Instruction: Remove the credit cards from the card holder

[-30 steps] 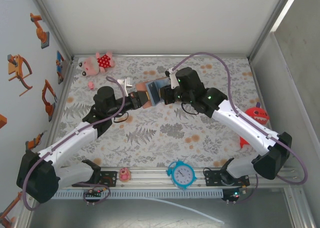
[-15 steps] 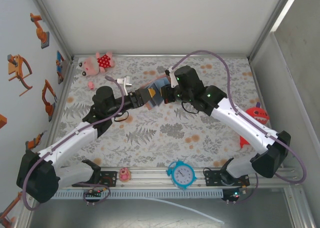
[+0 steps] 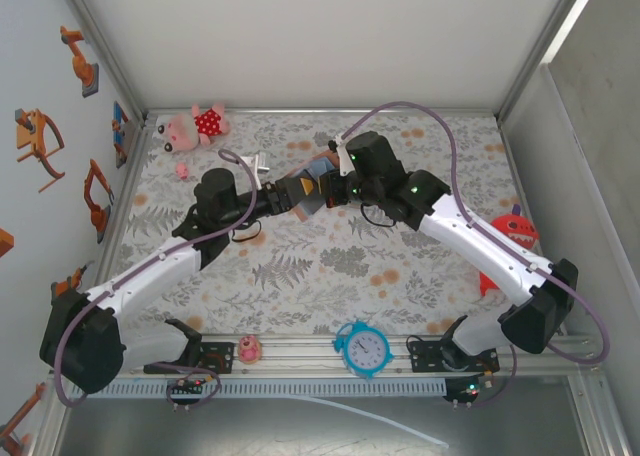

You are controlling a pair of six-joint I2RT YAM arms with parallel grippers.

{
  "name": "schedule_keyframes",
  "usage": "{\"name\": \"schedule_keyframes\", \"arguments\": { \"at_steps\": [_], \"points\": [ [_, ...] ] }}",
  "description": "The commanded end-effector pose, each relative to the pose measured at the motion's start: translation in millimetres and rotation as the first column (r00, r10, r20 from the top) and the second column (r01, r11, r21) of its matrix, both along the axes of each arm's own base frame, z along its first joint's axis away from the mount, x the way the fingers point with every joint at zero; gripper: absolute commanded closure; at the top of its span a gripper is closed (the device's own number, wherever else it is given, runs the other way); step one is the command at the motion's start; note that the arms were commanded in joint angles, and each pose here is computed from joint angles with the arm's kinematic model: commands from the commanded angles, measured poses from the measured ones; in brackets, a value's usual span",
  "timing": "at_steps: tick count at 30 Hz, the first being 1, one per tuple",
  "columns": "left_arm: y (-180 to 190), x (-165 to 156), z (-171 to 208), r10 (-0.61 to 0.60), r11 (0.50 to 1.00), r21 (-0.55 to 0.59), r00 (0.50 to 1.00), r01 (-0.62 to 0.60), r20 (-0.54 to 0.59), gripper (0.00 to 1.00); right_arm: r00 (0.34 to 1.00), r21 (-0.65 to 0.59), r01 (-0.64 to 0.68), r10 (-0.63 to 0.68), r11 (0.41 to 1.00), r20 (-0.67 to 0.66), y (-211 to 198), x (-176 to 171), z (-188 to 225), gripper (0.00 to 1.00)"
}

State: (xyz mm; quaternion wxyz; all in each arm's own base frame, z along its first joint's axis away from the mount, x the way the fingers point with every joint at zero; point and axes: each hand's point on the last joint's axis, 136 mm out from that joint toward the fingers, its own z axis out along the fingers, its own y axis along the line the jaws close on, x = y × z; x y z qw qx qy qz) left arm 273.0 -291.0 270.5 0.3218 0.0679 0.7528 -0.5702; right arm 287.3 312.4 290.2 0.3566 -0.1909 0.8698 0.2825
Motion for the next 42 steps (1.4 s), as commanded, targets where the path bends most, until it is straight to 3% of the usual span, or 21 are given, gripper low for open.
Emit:
{"name": "schedule_keyframes", "arguments": {
  "at_steps": [1,11,14,18,21,26,34,42],
  "points": [
    [0,2,11,0.005,0.999,0.043,0.997,-0.008,0.076,0.44,1.000,0.060,-0.003,0.001,0.998,0.023,4,1,21,1.00],
    [14,-8,-1,-0.009,0.981,0.196,0.994,-0.013,0.110,0.92,0.996,-0.052,0.081,-0.078,0.995,0.048,-24,3,9,1.00],
    [22,-19,-4,-0.032,0.969,0.248,0.994,0.004,0.109,1.00,0.988,-0.118,0.145,-0.137,0.982,0.073,-44,4,5,0.88],
    [28,-40,-12,-0.093,0.953,0.294,0.993,0.068,0.074,1.00,0.970,-0.207,0.237,-0.218,0.949,0.110,-73,5,-2,0.78],
    [31,-55,-21,-0.138,0.943,0.309,0.990,0.126,0.018,1.00,0.951,-0.270,0.306,-0.278,0.913,0.136,-94,6,-10,0.65],
    [37,-65,-52,-0.125,0.922,0.353,0.985,0.158,-0.116,1.00,0.925,-0.299,0.378,-0.343,0.876,0.166,-116,3,-20,0.48],
    [29,-62,-100,-0.100,0.895,0.392,0.952,0.213,-0.289,1.00,0.932,-0.264,0.360,-0.332,0.895,0.143,-118,-8,-28,0.48],
    [-5,-57,-121,-0.150,0.874,0.380,0.911,0.303,-0.383,1.00,0.956,-0.209,0.293,-0.291,0.933,0.044,-105,-21,-55,0.49]
  ]
}}
